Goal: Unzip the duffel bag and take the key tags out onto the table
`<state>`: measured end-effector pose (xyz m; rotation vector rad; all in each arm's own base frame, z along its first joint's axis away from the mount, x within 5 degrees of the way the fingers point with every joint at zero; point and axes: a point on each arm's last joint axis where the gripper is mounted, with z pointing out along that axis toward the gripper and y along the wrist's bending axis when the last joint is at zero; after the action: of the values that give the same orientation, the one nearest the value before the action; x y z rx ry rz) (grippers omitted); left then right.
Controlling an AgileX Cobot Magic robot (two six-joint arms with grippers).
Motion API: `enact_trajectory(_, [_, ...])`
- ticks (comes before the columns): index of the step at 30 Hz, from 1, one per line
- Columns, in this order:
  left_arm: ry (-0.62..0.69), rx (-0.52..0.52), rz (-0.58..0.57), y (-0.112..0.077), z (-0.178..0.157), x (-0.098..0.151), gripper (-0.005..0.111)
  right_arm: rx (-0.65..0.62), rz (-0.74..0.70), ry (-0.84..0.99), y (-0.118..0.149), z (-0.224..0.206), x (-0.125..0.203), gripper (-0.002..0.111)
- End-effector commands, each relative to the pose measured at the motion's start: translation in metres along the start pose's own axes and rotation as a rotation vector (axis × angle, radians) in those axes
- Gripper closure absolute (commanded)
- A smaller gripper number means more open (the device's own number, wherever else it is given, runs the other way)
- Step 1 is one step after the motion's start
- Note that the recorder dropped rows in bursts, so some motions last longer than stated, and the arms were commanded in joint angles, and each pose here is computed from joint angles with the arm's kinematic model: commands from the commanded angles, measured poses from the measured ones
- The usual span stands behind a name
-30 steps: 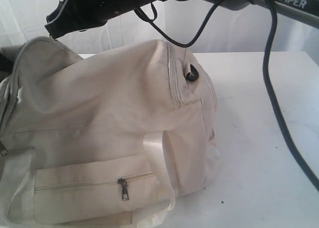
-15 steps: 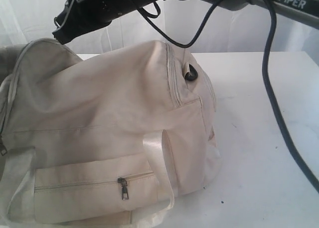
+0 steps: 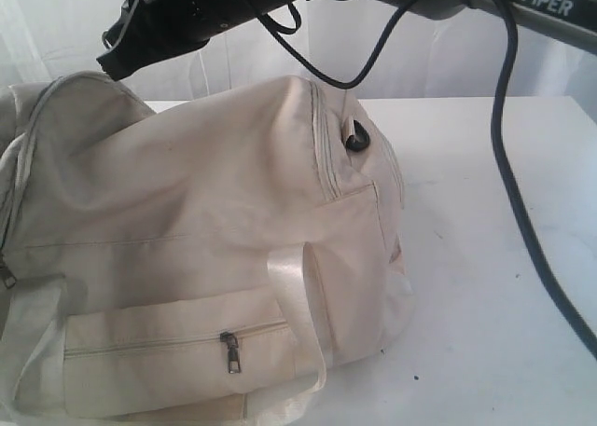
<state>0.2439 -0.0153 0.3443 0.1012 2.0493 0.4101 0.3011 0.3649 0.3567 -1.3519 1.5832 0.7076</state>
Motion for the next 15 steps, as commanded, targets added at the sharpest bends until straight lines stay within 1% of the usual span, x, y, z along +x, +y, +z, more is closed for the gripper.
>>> enact_trajectory(1, [0.037,-0.031,-0.037,0.010,-0.014,0.002,0.016,0.033,0.004,-0.060,-0.001,-0.012,-0.015,0.108])
enact_trajectory(2, [0.028,-0.035,-0.030,0.011,-0.015,0.002,0.010,0.033,0.004,-0.060,-0.001,-0.012,-0.015,0.108])
enact_trajectory(4, [0.001,-0.042,-0.004,0.012,-0.016,-0.001,0.003,0.035,0.004,-0.062,-0.001,-0.012,-0.015,0.108])
enact_trajectory(8, [-0.089,0.035,-0.019,0.005,-0.016,-0.009,0.003,0.042,0.008,-0.066,-0.002,-0.012,-0.016,0.108])
enact_trajectory(11, [-0.123,0.072,-0.032,0.002,-0.016,-0.012,0.003,0.041,0.026,-0.067,-0.002,-0.012,-0.016,0.108])
enact_trajectory(13, [-0.122,0.073,-0.043,0.002,-0.016,-0.012,0.003,0.041,0.026,-0.067,-0.002,-0.012,-0.016,0.108])
enact_trajectory(15, [-0.085,0.076,-0.109,0.002,-0.016,-0.009,0.003,0.041,0.026,-0.067,-0.002,-0.012,-0.016,0.108])
